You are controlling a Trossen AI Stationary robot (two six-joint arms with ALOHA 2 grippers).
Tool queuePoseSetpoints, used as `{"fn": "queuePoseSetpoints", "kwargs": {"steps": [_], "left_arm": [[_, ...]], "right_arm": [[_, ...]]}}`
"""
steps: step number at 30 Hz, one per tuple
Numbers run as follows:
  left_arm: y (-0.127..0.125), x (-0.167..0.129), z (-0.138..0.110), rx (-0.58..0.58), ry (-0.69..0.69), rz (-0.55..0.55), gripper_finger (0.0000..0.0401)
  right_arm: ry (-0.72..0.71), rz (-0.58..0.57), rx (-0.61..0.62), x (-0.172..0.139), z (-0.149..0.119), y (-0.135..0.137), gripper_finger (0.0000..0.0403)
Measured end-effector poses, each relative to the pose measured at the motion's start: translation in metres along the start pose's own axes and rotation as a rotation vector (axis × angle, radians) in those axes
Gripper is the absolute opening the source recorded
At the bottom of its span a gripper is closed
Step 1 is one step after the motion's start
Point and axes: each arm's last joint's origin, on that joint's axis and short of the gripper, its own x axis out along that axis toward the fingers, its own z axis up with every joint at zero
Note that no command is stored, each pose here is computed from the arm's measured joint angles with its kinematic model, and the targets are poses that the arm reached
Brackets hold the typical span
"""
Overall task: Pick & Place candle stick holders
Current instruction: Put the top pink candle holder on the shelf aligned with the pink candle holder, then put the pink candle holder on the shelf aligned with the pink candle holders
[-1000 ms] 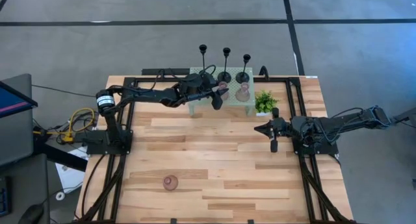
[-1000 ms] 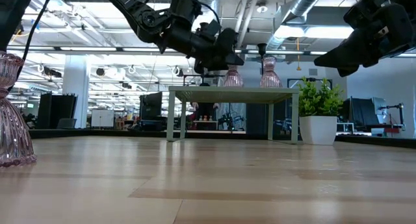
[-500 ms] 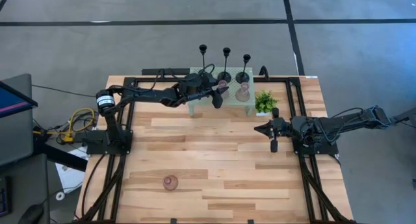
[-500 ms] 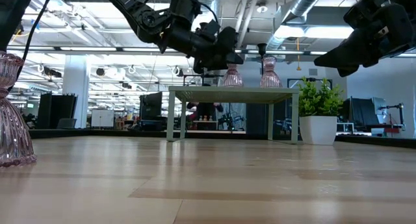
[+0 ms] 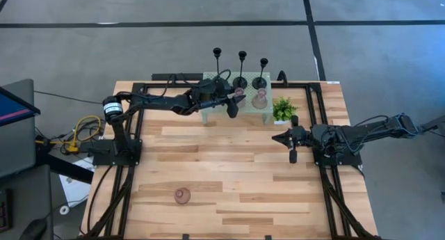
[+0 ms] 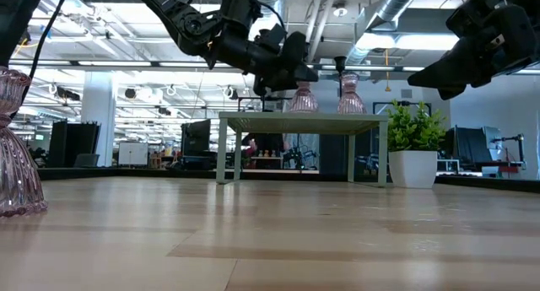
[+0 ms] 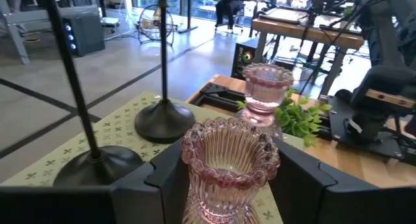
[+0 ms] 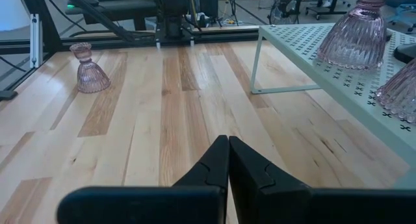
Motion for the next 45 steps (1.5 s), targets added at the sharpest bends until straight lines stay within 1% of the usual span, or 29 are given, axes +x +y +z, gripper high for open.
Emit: {"fn": "queuePoseSetpoints", "kwargs": {"steps": [13,17,23,26,30,34,37,40,42,45], "left_arm": [[0.000,0.000,0.001,0.000,-0.008,-0.002,0.0185],[0.000,0.000,0.001,0.000,-0.015,-0.001,0.0200],[0.000,0.000,0.002,0.000,-0.020,-0.001,0.0237],[0.000,0.000,0.006,0.000,-0.057,-0.002,0.0253],[0.002,-0.001,0.014,0.004,-0.146,0.000,0.0268],[0.002,-0.002,0.020,0.005,-0.204,-0.001,0.0274],[0.002,-0.005,0.024,0.005,-0.218,-0.003,0.0274],[-0.001,-0.011,0.031,0.009,-0.230,-0.044,0.0269],[-0.003,-0.018,0.036,0.048,-0.243,-0.106,0.0260],[-0.005,-0.037,0.043,0.083,-0.221,-0.198,0.0233]], "right_arm": [[0.023,-0.002,-0.007,0.000,-0.002,0.000,0.0000],[0.022,-0.002,-0.006,0.000,-0.002,0.000,0.0000],[0.021,-0.002,-0.005,0.000,-0.002,0.000,0.0000],[0.021,-0.002,-0.005,0.000,-0.002,0.000,0.0000],[0.021,-0.002,-0.005,0.000,-0.002,0.000,0.0000],[0.021,-0.002,-0.005,0.000,-0.002,0.000,0.0000],[0.021,-0.002,-0.005,0.000,-0.002,0.000,0.0000],[0.021,-0.001,-0.005,0.000,-0.002,0.000,0.0000],[0.021,-0.002,-0.004,0.000,-0.002,0.000,0.0000],[0.021,-0.002,-0.004,0.000,-0.002,0.000,0.0000]]}}
